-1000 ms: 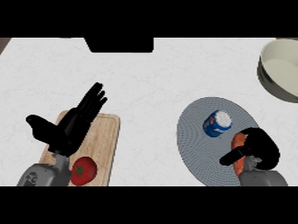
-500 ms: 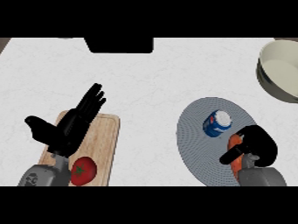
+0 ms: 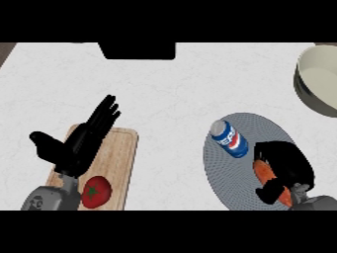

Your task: Pick the sweet potato from the placemat and place it in the bowl

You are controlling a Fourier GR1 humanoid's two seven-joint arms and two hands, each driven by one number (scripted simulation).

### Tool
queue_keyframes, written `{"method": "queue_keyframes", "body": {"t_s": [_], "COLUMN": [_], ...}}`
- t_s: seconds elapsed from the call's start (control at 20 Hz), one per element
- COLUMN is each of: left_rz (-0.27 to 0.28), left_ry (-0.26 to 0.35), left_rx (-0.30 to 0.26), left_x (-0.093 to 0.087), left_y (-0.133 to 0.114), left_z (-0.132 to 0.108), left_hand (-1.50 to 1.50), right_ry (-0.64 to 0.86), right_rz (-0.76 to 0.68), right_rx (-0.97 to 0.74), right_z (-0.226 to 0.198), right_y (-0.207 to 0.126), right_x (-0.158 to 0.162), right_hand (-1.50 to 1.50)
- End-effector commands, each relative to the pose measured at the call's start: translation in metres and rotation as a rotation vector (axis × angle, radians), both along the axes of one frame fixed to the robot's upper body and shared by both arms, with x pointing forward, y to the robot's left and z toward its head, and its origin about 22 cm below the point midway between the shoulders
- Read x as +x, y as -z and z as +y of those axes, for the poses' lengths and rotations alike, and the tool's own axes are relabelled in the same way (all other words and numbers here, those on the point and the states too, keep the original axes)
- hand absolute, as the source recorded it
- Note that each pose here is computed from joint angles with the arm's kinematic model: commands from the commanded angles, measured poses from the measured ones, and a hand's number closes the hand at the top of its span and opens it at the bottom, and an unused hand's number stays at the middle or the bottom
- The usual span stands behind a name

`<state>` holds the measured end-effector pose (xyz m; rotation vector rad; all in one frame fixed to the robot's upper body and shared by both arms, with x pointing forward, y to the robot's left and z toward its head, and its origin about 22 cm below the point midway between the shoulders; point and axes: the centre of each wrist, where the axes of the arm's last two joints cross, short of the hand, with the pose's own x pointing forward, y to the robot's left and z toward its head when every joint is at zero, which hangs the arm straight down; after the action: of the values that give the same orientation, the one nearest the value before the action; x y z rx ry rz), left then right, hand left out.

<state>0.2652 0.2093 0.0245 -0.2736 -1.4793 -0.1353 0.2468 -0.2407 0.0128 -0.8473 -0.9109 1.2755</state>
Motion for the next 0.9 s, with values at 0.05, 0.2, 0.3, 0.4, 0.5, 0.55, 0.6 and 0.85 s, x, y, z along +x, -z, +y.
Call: {"method": "queue_keyframes", "body": {"t_s": [0.05, 0.2, 0.3, 0.4, 0.5, 0.55, 0.6, 0.85], "left_rz": [0.002, 0.008, 0.01, -0.008, 0.013, -0.009, 0.01, -0.002], "left_ry": [-0.012, -0.022, -0.015, -0.025, -0.036, -0.059, -0.041, -0.042], "left_rx": [-0.004, -0.001, -0.011, 0.007, 0.003, -0.004, -0.001, 0.004], "left_x": [-0.008, 0.008, -0.015, -0.002, -0.01, -0.003, 0.004, 0.004], "left_y": [0.0, -0.001, 0.005, -0.003, 0.012, -0.001, 0.001, 0.006], "left_z": [0.002, -0.001, 0.01, 0.013, -0.007, 0.006, 0.009, 0.005], "left_hand": [0.0, 0.0, 0.0, 0.0, 0.0, 0.0, 0.0, 0.0], "right_ry": [-0.306, -0.294, -0.277, -0.293, -0.29, -0.287, -0.275, -0.211], "right_rz": [-0.11, -0.203, -0.282, -0.317, -0.39, -0.418, -0.48, -0.568], "right_rx": [-0.056, -0.049, 0.032, 0.093, 0.116, 0.093, 0.114, 0.117], "right_z": [-0.057, -0.089, -0.092, -0.09, -0.092, -0.103, -0.106, -0.11], "right_y": [-0.025, -0.043, -0.067, -0.098, -0.129, -0.136, -0.143, -0.197], "right_x": [-0.016, -0.037, -0.037, -0.051, -0.048, -0.059, -0.058, -0.078], "right_hand": [1.5, 1.5, 1.5, 1.5, 1.5, 1.5, 1.5, 1.5]}}
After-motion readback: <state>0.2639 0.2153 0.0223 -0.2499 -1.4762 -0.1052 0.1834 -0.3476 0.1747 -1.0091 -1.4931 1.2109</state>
